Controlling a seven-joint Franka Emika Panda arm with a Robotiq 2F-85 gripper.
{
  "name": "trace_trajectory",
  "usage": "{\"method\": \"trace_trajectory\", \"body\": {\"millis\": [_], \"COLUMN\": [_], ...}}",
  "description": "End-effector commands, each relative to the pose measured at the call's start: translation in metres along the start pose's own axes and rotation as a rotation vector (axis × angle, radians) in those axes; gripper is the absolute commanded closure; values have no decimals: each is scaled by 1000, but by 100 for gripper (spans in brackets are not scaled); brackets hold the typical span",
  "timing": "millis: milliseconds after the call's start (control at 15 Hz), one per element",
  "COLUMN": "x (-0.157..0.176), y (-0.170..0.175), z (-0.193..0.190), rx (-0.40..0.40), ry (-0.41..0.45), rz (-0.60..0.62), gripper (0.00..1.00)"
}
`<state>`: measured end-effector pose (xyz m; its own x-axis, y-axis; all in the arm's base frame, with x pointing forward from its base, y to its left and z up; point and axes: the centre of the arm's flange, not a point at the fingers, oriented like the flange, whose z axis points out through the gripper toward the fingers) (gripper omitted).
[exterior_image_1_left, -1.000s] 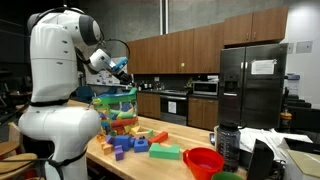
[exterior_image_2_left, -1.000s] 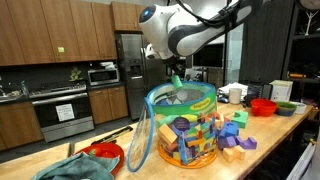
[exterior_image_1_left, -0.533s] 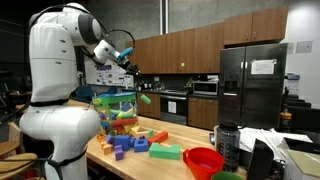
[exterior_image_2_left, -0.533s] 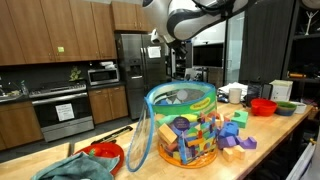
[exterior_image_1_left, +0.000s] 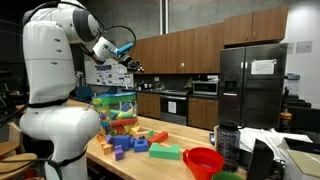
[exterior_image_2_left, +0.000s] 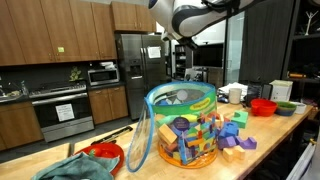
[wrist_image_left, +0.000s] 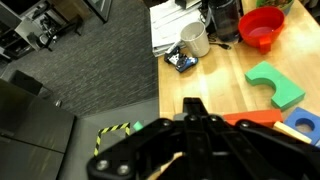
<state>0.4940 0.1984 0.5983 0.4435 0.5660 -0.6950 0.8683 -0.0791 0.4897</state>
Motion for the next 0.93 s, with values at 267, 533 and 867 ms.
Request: {"method": "trace_trajectory", "body": {"millis": [267, 533, 867], "x": [22, 40, 44], "y": [-43, -46, -50], "z": [13, 9, 9], "rx": [103, 127, 127], "ry": [78, 108, 116], "rz": [-7, -32, -37], "gripper": [100, 85, 72]}}
